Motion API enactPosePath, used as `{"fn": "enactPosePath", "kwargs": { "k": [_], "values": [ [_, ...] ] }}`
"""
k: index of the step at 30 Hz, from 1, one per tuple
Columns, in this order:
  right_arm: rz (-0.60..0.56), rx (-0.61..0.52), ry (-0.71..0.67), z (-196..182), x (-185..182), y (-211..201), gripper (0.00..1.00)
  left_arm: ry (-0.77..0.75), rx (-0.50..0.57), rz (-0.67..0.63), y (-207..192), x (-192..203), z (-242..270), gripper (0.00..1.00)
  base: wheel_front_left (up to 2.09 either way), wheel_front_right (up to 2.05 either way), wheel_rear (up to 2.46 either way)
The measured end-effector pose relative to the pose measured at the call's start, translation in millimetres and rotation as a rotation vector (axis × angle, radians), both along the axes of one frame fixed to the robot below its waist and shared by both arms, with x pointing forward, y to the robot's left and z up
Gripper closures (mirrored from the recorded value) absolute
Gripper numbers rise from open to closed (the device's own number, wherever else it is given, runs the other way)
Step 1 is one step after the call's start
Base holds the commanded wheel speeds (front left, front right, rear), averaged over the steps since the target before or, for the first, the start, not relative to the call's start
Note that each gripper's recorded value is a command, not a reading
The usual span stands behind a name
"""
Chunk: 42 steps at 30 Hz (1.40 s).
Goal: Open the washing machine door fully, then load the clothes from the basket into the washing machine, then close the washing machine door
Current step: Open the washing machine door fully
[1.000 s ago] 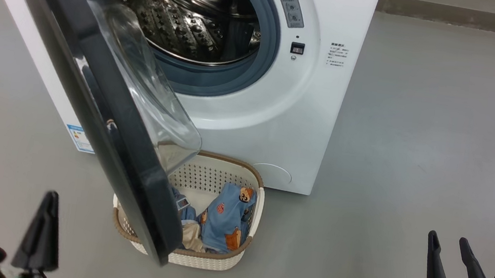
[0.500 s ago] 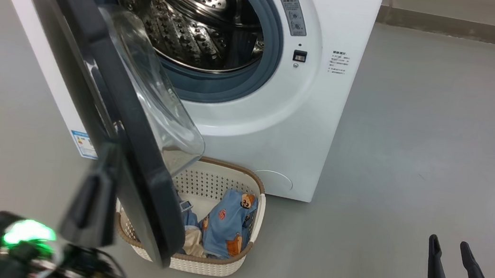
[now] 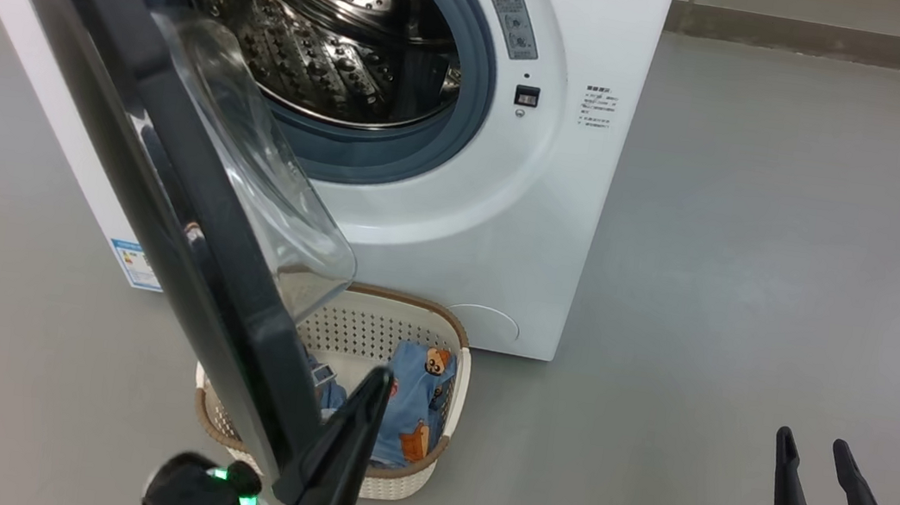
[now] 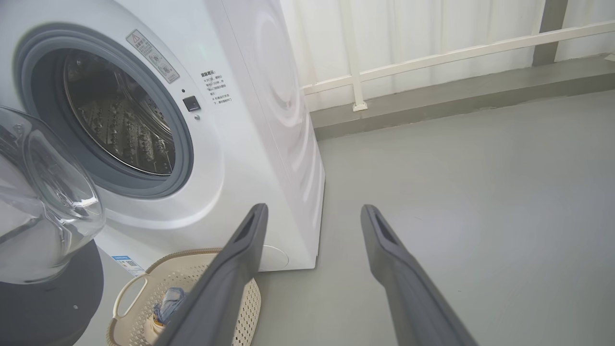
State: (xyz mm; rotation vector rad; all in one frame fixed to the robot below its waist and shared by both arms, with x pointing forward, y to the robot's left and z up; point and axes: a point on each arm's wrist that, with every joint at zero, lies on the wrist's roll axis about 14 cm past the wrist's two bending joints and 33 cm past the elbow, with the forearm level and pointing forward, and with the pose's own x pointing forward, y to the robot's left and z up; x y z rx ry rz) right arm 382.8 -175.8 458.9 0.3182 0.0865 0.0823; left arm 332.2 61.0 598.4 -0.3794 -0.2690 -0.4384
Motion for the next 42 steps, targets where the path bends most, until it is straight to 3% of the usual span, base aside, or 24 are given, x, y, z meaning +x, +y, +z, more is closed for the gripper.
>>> {"fn": "enactPosePath", "kwargs": {
  "k": [5, 13, 42],
  "values": [
    [-0.006, 0.004, 0.001, -0.2, -1.3, -1.4, 0.00, 0.157, 0.032, 0.013, 2.3, 7.3, -55.6, 1.00, 0.00, 0.00, 0.00],
    [-0.001, 0.007, 0.003, -1.0, -0.1, 1.2, 0.00, 0.225, 0.061, 0.054, 15.8, 24.4, -82.2, 1.00, 0.00, 0.00, 0.00],
    [0.072, 0.000, 0.013, -5.7, 13.8, 25.1, 0.00, 0.264, -0.005, 0.222, 66.0, 32.4, -90.1, 1.00, 0.00, 0.00, 0.00]
  ]
}}
